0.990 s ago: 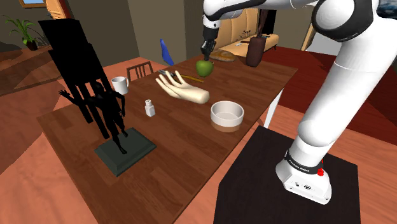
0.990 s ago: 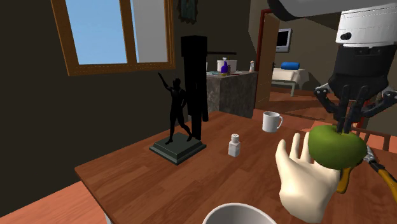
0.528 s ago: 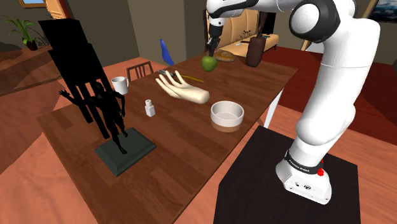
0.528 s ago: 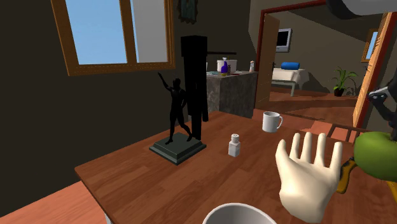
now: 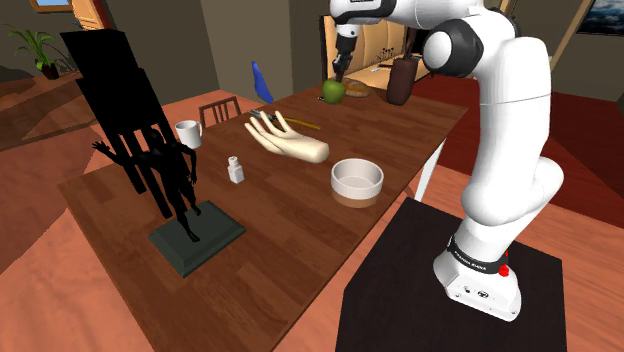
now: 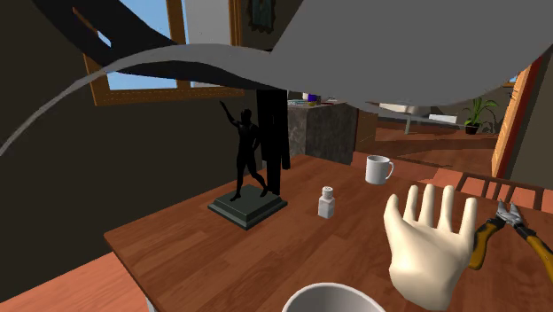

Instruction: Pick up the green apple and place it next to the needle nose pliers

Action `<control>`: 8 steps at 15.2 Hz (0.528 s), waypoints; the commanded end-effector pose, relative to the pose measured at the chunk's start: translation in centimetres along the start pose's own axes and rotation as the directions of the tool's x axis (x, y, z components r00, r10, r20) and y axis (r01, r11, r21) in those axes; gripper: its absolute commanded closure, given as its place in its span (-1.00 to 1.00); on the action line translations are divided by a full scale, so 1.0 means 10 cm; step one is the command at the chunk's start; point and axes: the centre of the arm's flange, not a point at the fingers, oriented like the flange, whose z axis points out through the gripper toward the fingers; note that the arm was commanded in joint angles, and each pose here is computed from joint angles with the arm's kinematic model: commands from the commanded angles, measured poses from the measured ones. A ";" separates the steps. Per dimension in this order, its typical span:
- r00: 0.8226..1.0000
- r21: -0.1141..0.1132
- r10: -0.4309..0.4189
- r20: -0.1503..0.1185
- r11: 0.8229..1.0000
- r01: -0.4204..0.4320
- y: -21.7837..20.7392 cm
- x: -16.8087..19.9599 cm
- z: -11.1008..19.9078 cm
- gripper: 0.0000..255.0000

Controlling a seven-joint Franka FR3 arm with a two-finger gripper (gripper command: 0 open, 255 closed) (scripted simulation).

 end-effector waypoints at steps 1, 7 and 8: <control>1.000 0.000 -0.001 -0.001 1.000 0.001 0.06 0.00 0.07 1.00; 1.000 0.000 -0.001 -0.001 1.000 0.001 0.05 -0.05 0.38 1.00; 1.000 0.000 -0.001 -0.001 1.000 0.001 0.05 -0.06 0.43 1.00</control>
